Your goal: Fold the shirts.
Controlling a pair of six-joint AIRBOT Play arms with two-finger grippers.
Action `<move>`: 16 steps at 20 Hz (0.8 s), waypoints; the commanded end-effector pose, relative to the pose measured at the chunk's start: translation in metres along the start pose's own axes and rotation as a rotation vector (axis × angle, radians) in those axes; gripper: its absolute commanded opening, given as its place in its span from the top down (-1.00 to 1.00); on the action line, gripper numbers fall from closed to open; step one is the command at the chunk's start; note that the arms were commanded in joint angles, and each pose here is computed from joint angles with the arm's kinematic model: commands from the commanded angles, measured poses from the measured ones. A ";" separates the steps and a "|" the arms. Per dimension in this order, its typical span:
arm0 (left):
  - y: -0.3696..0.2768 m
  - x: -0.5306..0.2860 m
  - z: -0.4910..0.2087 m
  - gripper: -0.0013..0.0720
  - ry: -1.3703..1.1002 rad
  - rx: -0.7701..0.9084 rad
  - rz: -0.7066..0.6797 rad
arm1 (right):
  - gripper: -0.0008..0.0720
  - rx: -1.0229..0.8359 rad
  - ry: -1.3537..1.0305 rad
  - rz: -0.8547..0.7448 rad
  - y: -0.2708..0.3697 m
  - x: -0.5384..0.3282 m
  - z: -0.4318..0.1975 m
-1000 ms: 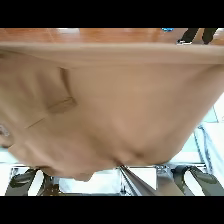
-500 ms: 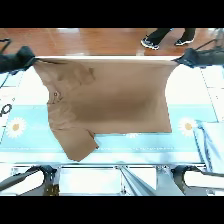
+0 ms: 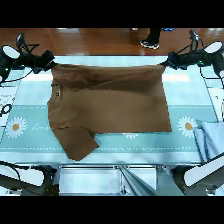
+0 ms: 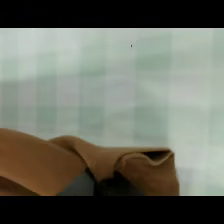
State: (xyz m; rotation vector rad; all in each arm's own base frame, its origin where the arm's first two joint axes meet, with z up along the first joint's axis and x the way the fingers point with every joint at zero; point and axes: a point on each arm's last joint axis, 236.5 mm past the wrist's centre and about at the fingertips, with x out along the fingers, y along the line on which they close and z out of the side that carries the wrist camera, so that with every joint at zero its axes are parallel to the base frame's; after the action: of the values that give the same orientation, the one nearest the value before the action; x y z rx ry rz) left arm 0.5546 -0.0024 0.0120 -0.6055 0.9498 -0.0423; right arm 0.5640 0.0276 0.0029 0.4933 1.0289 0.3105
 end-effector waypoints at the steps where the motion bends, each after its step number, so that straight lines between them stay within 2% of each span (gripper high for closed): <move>1: 0.006 -0.023 -0.015 0.92 0.101 0.087 -0.004 | 0.91 0.032 0.185 0.030 -0.002 -0.008 -0.039; 4: 0.012 -0.045 -0.045 0.92 0.233 0.158 -0.015 | 0.91 0.018 0.349 -0.055 -0.024 -0.019 -0.077; 12: 0.057 -0.026 -0.158 0.92 0.540 0.036 0.014 | 0.91 0.122 0.497 -0.091 -0.049 0.003 -0.142; 13: 0.060 -0.024 -0.163 0.92 0.553 0.034 0.015 | 0.86 0.124 0.488 -0.094 -0.050 0.004 -0.140; 14: 0.061 -0.024 -0.164 0.89 0.556 0.027 0.017 | 0.29 0.139 0.477 -0.101 -0.051 0.005 -0.138; 15: 0.060 -0.026 -0.164 0.34 0.563 0.023 0.016 | -0.15 0.146 0.476 -0.102 -0.050 0.004 -0.137; 16: 0.058 -0.032 -0.163 -0.44 0.578 0.023 0.011 | -0.16 0.154 0.476 -0.112 -0.052 -0.002 -0.135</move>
State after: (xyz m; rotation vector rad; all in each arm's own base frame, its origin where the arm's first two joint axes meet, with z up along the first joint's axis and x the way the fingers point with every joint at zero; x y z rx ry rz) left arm 0.4106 -0.0184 -0.0614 -0.5640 1.4556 -0.2107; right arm 0.4493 0.0198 -0.0802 0.4922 1.5319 0.2849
